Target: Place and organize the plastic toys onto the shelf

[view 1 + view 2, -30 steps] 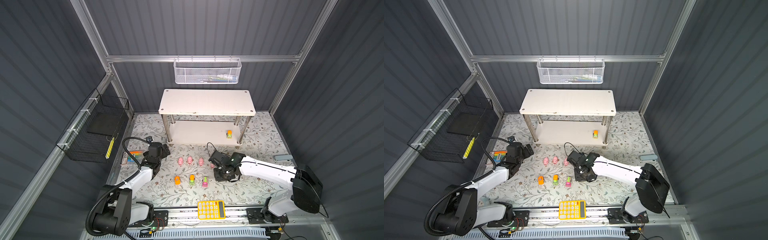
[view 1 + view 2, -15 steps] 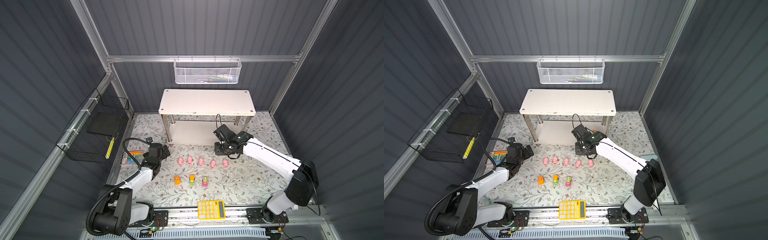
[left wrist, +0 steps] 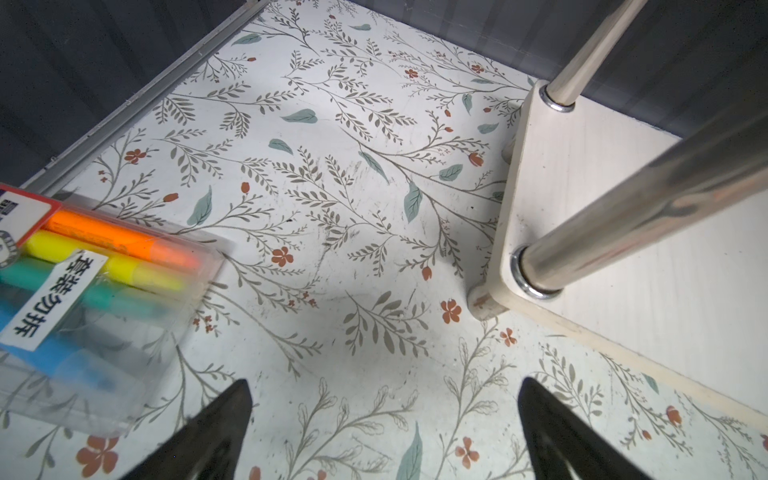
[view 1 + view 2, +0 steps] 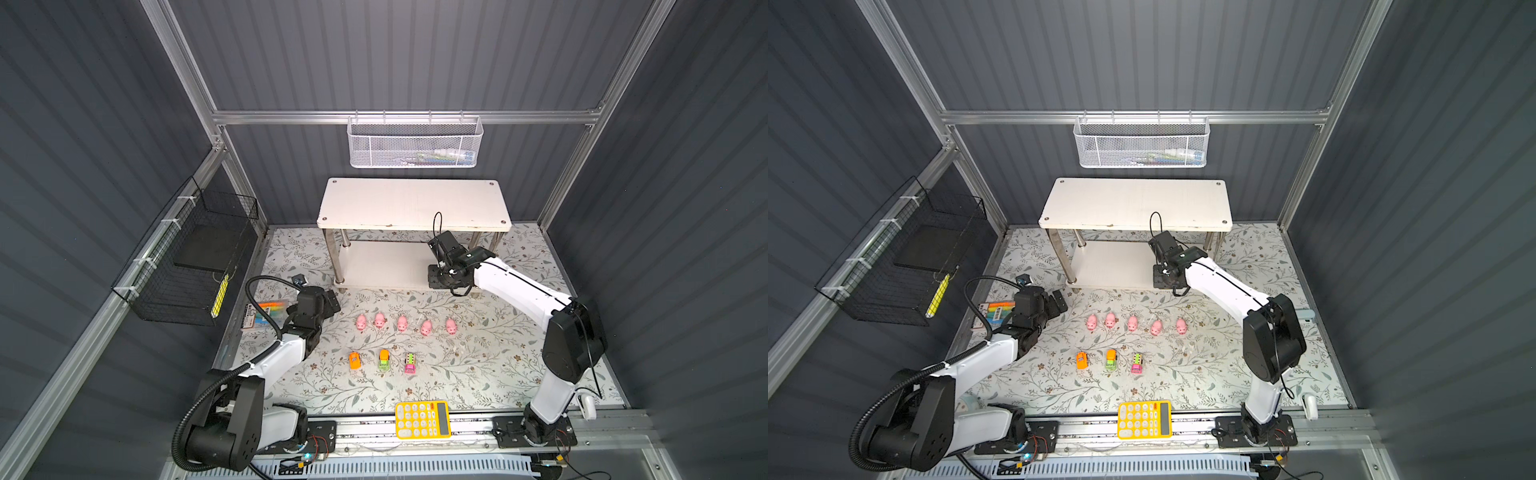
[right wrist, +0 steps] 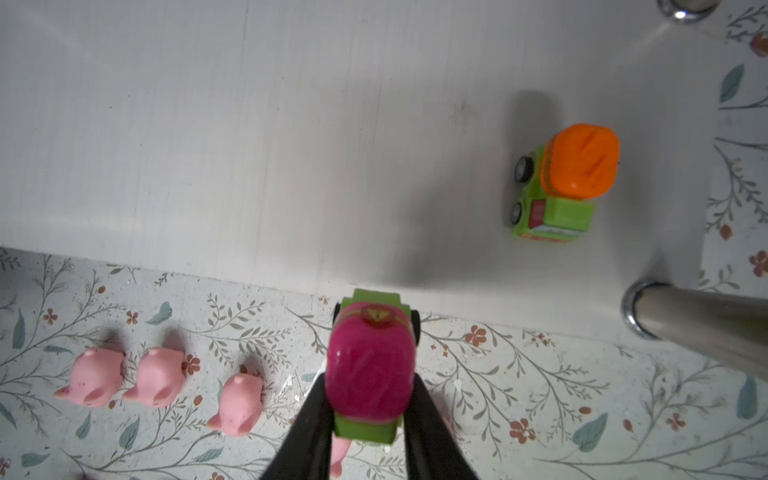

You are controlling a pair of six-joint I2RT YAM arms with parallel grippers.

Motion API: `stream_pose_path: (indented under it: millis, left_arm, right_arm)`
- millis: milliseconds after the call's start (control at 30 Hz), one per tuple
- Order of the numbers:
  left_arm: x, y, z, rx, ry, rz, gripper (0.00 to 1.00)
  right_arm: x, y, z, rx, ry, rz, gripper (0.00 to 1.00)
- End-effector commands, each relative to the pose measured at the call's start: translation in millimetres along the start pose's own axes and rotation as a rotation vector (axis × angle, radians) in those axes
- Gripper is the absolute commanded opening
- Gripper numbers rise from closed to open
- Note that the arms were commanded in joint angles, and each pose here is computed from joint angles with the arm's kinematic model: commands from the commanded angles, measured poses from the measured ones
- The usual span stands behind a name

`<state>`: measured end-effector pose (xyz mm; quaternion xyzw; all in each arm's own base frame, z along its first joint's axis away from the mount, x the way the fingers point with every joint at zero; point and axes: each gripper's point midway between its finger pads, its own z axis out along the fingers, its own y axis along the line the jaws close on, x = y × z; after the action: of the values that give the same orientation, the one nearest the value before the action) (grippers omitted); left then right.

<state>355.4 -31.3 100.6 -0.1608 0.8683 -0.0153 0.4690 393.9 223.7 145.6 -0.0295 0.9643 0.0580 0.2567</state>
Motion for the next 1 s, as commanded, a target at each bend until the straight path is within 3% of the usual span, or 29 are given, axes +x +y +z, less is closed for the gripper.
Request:
stream_pose_path:
  millis: [0, 400, 967]
  left_arm:
    - [-2, 0, -3, -0.002, -0.007, -0.006, 1.0]
    - [-2, 1, -5, 0.0, -0.005, -0.008, 1.0]
    - [1, 2, -4, -0.007, 0.004, 0.004, 1.0]
  right_arm:
    - [-20, -4, 5, 0.015, -0.039, -0.01, 0.29]
    - [-28, -21, 37, 0.049, -0.035, -0.007, 0.29]
    - [-44, -30, 55, 0.092, -0.124, -0.007, 0.31]
